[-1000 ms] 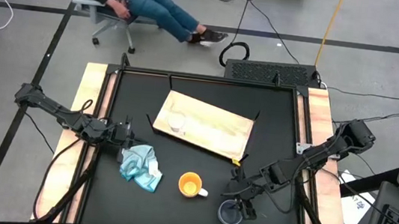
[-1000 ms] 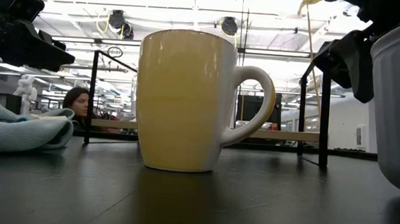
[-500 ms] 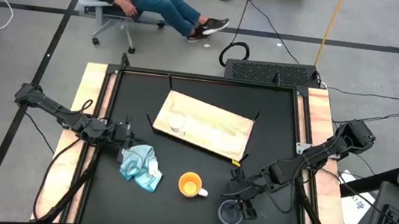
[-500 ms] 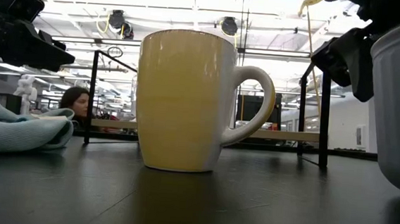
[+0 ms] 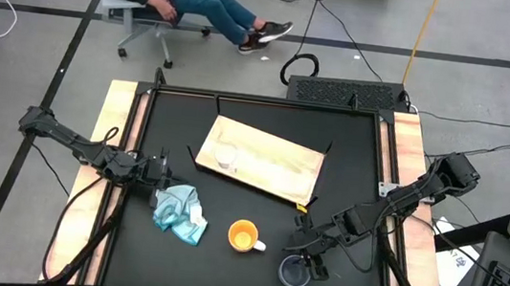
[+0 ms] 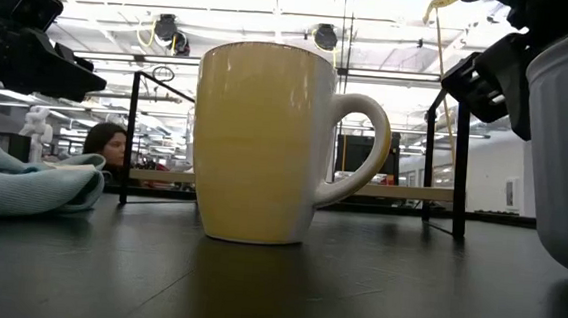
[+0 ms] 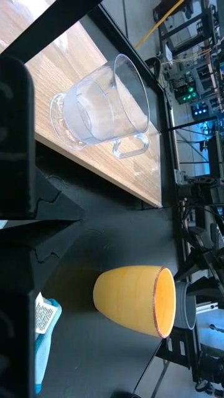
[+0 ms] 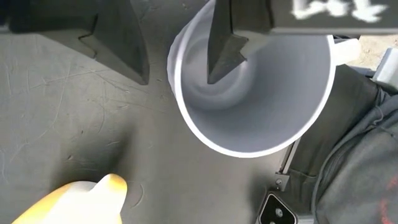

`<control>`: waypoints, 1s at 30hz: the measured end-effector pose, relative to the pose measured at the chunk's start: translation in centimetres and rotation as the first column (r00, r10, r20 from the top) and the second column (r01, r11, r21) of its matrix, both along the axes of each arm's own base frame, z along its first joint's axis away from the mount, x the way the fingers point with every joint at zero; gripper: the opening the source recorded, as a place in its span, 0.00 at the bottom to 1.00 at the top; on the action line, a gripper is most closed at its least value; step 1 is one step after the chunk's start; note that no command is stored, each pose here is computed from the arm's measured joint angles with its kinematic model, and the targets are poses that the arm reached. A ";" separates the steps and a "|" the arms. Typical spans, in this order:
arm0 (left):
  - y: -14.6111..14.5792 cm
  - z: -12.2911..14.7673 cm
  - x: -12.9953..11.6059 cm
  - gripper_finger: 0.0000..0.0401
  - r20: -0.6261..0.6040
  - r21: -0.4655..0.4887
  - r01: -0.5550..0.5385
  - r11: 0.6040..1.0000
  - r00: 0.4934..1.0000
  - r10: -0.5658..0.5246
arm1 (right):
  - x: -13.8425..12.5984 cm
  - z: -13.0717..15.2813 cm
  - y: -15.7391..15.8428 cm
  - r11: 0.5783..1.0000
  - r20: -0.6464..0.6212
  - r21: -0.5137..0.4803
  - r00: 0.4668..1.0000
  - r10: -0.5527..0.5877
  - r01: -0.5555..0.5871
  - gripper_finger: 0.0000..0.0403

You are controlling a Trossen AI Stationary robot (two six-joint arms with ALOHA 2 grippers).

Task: Stack small to large cups/mugs on shelf
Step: Put the gray mug on the shelf

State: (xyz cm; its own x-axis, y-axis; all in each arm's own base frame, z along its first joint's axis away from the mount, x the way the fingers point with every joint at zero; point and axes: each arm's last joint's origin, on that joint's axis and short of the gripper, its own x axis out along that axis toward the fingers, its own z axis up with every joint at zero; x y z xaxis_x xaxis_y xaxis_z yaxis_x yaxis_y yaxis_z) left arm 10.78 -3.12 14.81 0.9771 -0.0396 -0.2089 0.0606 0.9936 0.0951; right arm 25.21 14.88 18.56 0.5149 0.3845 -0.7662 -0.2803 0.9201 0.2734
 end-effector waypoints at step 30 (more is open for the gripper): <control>0.0 0.0 0.0 0.01 0.000 -0.004 -0.001 1.000 1.000 0.001 | 0.1 0.1 0.0 0.991 0.070 -0.076 0.991 0.115 -0.110 0.01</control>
